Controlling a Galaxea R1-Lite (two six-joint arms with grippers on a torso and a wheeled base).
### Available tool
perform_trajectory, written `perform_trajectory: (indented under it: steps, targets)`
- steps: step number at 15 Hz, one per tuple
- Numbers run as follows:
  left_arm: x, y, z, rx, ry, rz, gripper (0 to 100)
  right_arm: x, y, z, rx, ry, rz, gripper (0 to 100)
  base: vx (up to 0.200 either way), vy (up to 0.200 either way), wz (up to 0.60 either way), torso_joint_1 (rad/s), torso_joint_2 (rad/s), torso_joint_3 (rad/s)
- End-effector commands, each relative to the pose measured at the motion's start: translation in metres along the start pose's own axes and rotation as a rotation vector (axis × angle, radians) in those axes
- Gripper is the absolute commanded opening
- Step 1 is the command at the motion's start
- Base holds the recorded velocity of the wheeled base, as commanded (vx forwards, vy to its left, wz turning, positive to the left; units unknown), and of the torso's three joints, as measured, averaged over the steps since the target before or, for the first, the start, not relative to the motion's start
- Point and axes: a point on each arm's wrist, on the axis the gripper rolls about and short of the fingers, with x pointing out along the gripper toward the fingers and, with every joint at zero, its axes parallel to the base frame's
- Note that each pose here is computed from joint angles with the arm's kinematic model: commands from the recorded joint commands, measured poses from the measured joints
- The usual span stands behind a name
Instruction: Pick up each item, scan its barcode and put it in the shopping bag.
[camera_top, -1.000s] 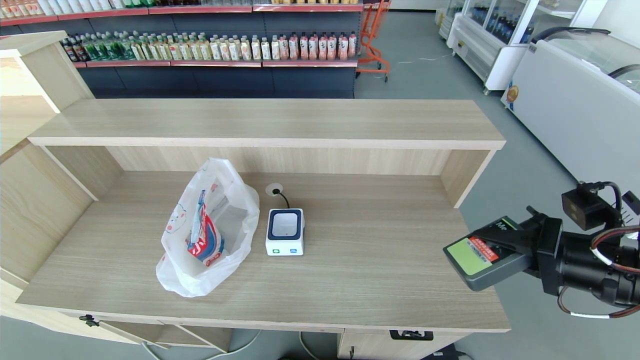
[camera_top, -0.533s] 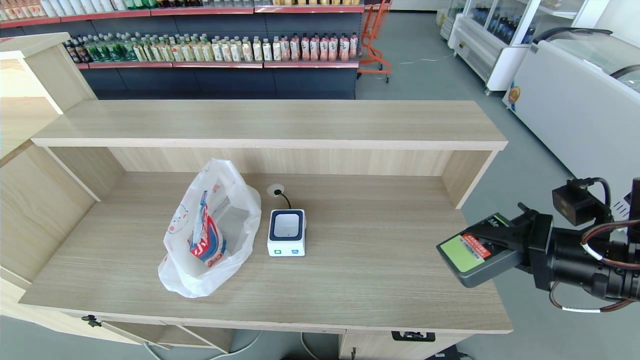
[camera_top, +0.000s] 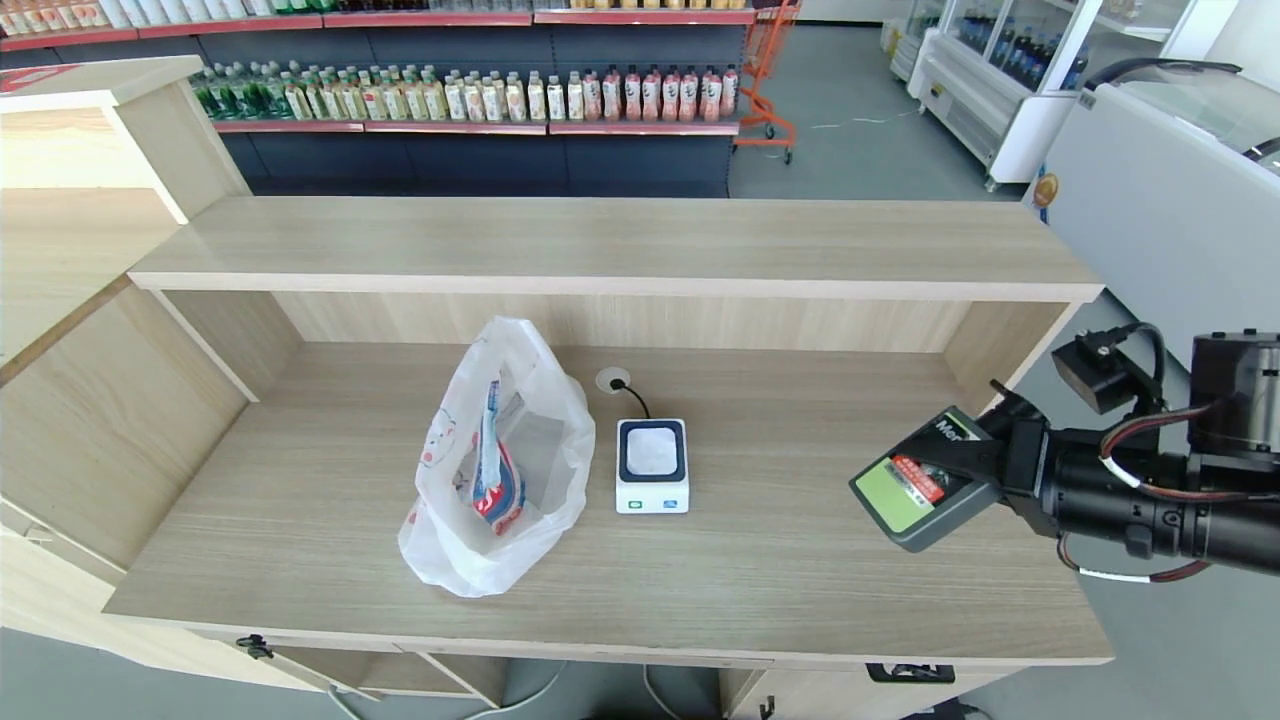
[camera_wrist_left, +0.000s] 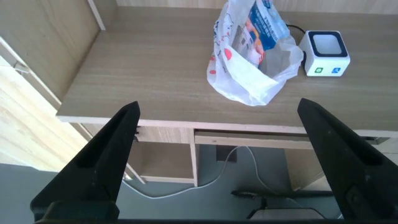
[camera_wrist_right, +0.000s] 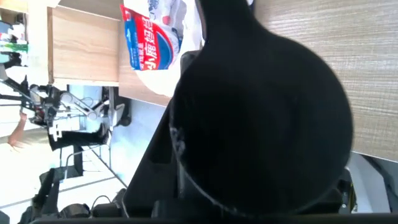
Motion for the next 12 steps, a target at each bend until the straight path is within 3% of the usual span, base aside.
perform_trajectory:
  steps: [1, 4, 6, 10, 12]
  targets:
    - [0.0, 0.0, 0.0, 0.001, -0.001, -0.001, 100, 0.008, -0.005, 0.0, 0.004, 0.019, -0.01, 0, 0.0, 0.2, 0.0, 0.002, 0.0, 0.002]
    - [0.0, 0.0, 0.0, 0.002, -0.001, -0.001, 100, 0.016, -0.009, 0.004, 0.001, 0.005, -0.043, 0, 0.0, 0.2, 0.0, 0.006, 0.0, 0.002]
    - [0.0, 0.0, 0.0, -0.001, -0.001, -0.001, 100, 0.03, -0.022, 0.003, -0.087, -0.019, -0.134, 0, 0.2, 0.2, 0.0, 0.005, 0.01, 0.002]
    - [0.0, 0.0, 0.0, -0.002, -0.001, -0.001, 100, 0.05, -0.032, -0.002, -0.129, -0.011, -0.194, 0, 0.0, 0.0, 0.0, 0.0, 0.0, 0.0]
    - [0.0, 0.0, 0.0, -0.002, -0.001, -0.001, 100, 0.069, -0.041, 0.0, -0.146, -0.057, -0.219, 0, 0.0, 0.0, 0.0, 0.0, 0.0, 0.0]
